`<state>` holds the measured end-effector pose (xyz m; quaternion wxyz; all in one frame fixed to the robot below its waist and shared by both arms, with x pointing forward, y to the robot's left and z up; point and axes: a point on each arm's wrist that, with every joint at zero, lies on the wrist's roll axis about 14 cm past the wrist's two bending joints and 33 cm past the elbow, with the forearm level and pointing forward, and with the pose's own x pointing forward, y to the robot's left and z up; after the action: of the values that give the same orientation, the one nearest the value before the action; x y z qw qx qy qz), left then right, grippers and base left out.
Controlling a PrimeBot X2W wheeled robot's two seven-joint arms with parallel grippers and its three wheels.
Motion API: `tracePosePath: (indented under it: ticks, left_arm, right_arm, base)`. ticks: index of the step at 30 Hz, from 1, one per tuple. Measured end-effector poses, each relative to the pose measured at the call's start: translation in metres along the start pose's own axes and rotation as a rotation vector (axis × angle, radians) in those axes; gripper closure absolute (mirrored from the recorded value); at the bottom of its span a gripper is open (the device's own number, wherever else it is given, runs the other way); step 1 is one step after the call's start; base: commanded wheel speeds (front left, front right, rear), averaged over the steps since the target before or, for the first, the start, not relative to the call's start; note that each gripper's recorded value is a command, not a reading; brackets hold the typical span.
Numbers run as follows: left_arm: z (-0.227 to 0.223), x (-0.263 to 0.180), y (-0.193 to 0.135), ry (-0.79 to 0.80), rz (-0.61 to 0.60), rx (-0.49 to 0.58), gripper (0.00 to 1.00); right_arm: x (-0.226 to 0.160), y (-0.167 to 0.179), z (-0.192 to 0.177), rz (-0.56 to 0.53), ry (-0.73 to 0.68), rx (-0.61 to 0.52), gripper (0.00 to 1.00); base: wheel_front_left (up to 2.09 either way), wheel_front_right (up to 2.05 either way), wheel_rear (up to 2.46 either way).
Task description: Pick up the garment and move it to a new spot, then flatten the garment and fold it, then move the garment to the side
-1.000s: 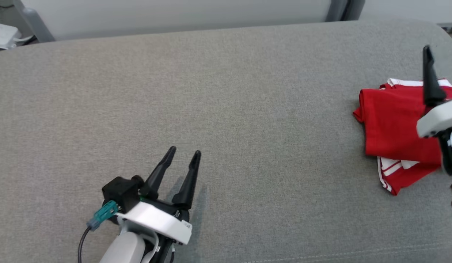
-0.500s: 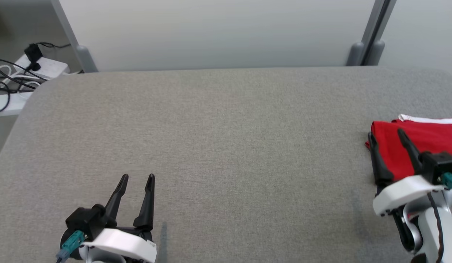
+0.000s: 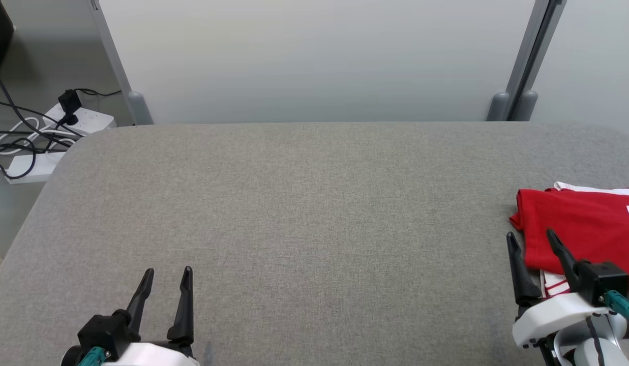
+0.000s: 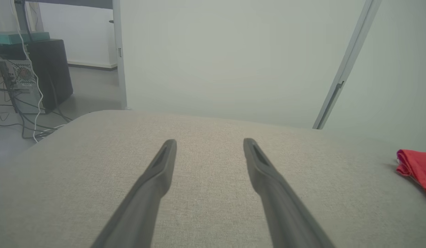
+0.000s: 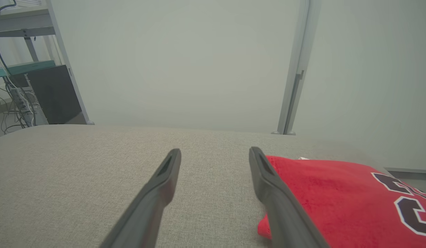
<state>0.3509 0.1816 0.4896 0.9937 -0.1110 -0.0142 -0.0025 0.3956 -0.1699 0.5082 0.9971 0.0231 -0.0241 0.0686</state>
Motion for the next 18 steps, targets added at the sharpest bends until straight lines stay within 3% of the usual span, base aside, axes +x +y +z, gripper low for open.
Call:
tracePosePath:
  ticks: [15,16,18]
  left_arm:
    - [0.006,-0.009,0.011,-0.02,0.038,0.044,0.0]
    - [0.008,-0.008,0.011,-0.023,0.038,0.043,1.0]
    - [-0.001,-0.011,0.012,0.006,0.043,0.04,1.0]
  right_arm:
    - [-0.013,0.002,0.003,-0.023,-0.019,0.014,0.0]
    - [-0.013,0.002,0.003,-0.023,-0.02,0.014,1.0]
    - [-0.016,0.004,-0.006,-0.022,0.007,0.021,1.0]
  base:
    - [0.0,0.0,0.0]
    - [0.0,0.0,0.0]
    - [0.0,0.0,0.0]
